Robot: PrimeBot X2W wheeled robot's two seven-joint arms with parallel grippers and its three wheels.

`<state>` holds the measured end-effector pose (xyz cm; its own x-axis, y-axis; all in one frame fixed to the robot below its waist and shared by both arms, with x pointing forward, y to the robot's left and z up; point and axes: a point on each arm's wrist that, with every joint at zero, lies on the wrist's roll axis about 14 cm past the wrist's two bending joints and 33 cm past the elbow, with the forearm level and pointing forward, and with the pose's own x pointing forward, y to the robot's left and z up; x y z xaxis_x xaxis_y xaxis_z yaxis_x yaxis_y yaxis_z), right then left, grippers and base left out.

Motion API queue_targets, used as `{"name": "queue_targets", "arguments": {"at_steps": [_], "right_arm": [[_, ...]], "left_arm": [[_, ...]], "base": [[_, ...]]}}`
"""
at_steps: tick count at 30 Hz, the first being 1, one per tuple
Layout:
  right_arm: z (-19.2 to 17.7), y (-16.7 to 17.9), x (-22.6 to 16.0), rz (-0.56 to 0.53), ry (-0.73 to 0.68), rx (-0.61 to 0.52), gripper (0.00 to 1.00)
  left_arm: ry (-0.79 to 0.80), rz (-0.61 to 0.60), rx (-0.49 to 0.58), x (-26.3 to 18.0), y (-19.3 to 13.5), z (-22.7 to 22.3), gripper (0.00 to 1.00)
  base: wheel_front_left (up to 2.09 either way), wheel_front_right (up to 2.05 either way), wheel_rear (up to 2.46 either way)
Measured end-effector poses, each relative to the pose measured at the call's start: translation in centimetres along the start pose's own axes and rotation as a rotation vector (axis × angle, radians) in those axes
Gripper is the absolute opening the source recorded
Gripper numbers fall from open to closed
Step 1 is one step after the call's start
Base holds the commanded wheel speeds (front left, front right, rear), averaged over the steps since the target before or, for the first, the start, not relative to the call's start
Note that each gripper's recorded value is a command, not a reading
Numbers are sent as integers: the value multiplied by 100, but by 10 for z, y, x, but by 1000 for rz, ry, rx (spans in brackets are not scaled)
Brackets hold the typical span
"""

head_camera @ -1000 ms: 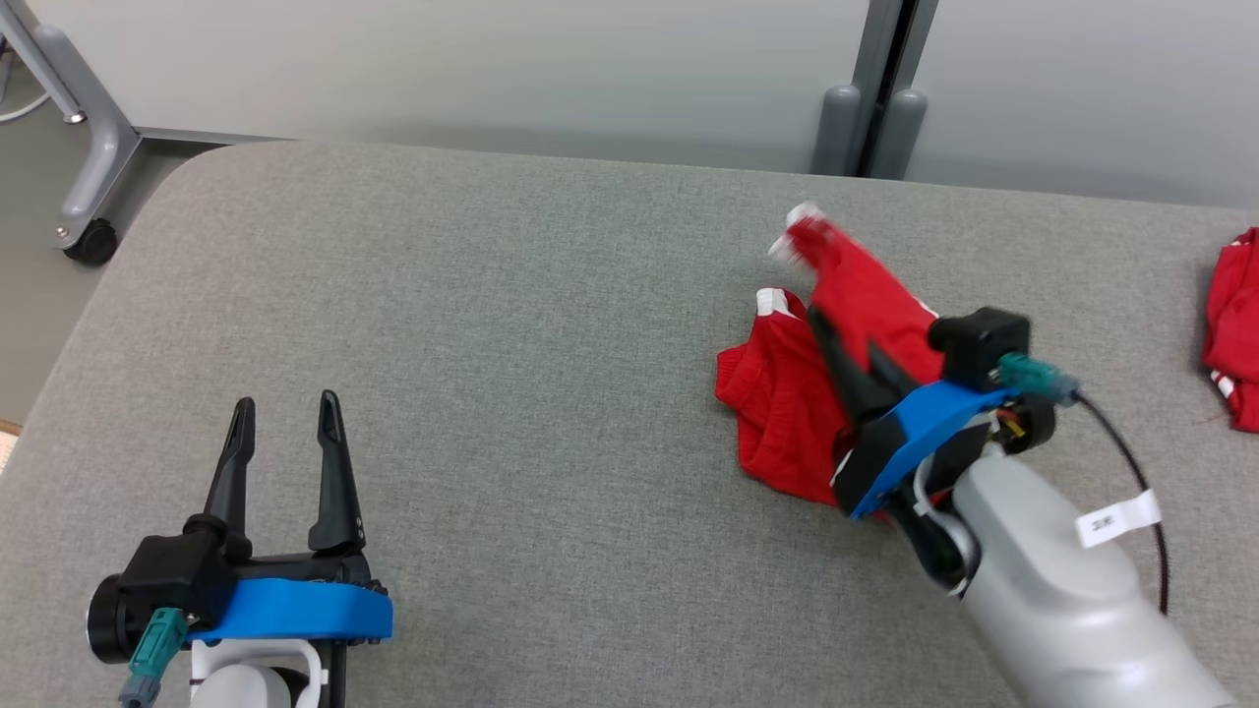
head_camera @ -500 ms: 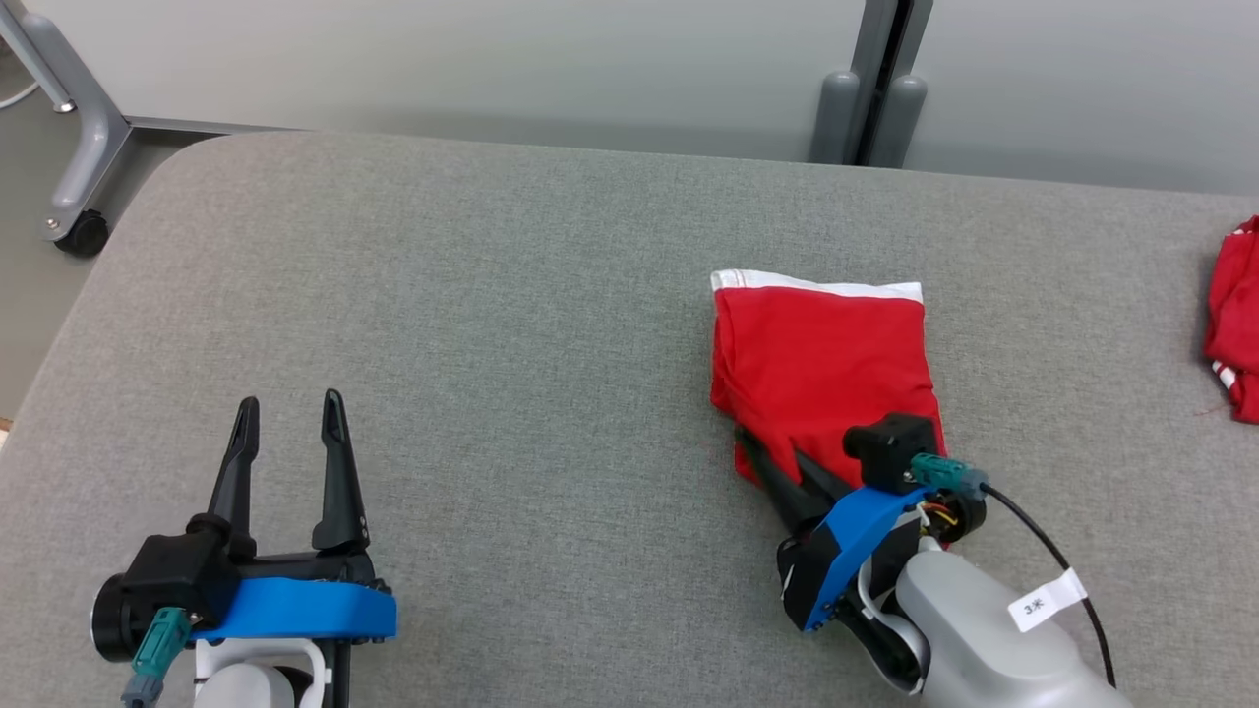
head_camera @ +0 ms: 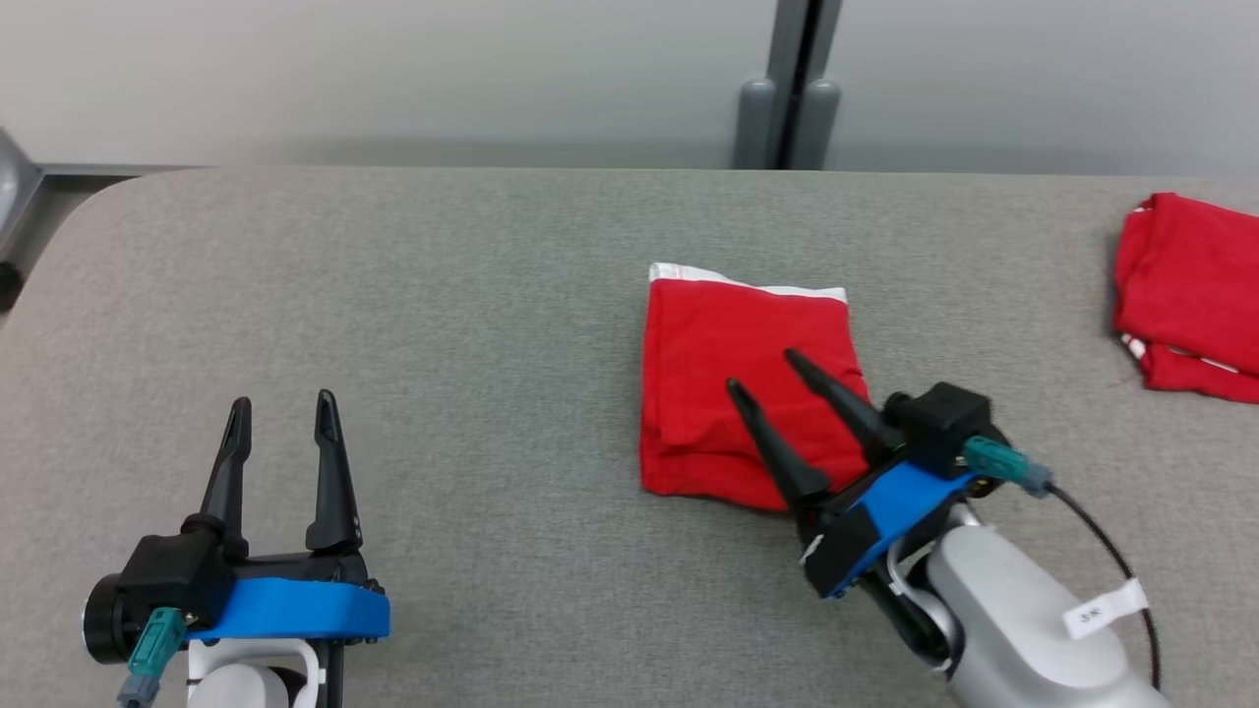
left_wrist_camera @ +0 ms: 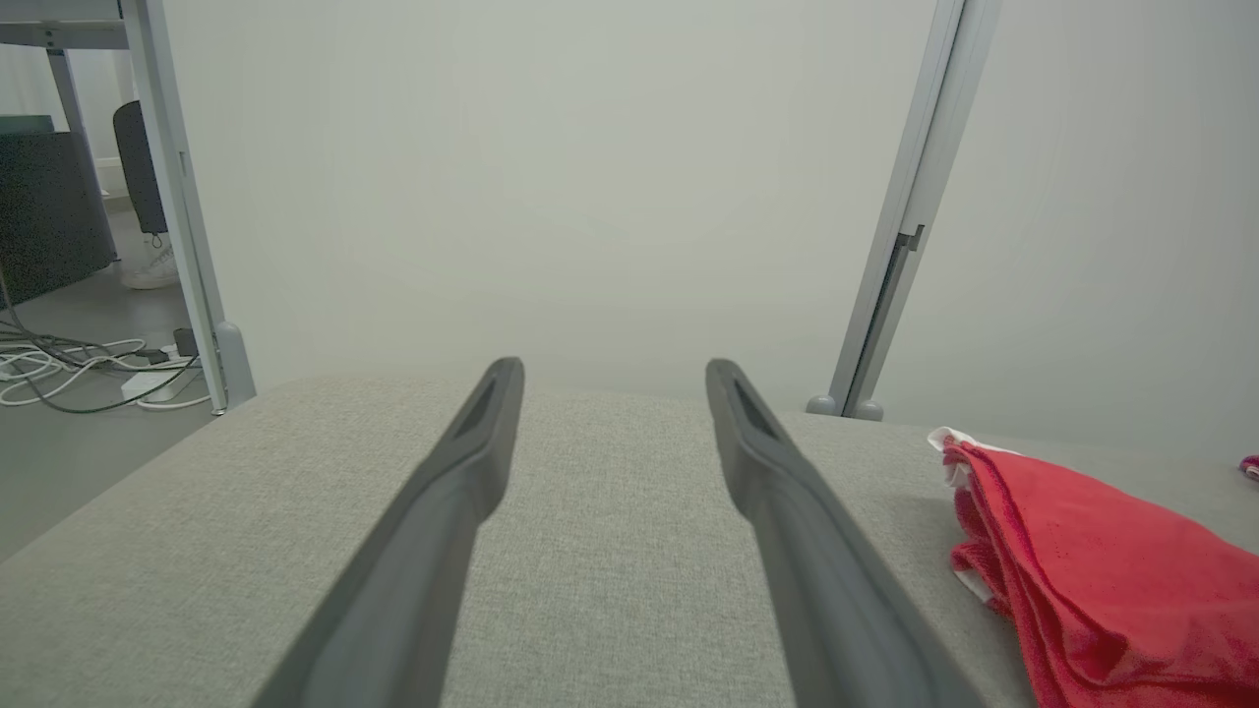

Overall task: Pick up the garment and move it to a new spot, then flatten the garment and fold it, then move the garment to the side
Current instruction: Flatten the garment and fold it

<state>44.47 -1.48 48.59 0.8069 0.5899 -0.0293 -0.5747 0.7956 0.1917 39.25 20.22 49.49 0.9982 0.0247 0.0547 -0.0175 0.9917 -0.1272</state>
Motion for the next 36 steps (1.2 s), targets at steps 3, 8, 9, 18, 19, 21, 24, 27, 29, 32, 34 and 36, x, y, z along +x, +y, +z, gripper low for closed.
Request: {"name": "queue_targets", "arguments": {"at_steps": [3,8,9,18,19,21,24,27,29,32,34,36], "right_arm": [[18,-23,-15,-73,-58,-24,100],[40,-57,-47,-201,-132,-64,100],[44,-63,-54,-226,-146,-69,100],[62,-96,-113,-422,-225,-114,100],[62,-98,-118,-437,-228,-119,100],[63,-100,-127,-464,-236,-125,100],[61,-99,-137,-492,-240,-132,100],[58,-97,-144,-509,-234,-139,100],[57,-94,-146,-514,-229,-143,100],[51,-88,-145,-512,-203,-131,100],[47,-84,-144,-506,-191,-126,100],[45,-81,-142,-501,-181,-123,100]], "left_arm": [[-2,-29,-1,5,-9,0,100],[-7,-60,10,10,-20,1,100],[-9,-62,15,12,-20,2,100],[0,-82,51,7,-24,0,100],[2,-83,57,5,-24,0,100],[2,-84,61,3,-24,0,100],[4,-82,72,-3,-23,0,100],[7,-83,81,-7,-22,0,100],[7,-83,85,-9,-20,0,100],[10,-78,91,-14,-17,0,100],[12,-74,95,-16,-15,0,100],[10,-69,98,-17,-13,1,100]], "base": [[0,0,0],[0,0,0],[0,0,0],[0,0,0],[0,0,0],[0,0,0],[0,0,0],[0,0,0],[0,0,0],[0,0,0],[0,0,0],[0,0,0]]}}
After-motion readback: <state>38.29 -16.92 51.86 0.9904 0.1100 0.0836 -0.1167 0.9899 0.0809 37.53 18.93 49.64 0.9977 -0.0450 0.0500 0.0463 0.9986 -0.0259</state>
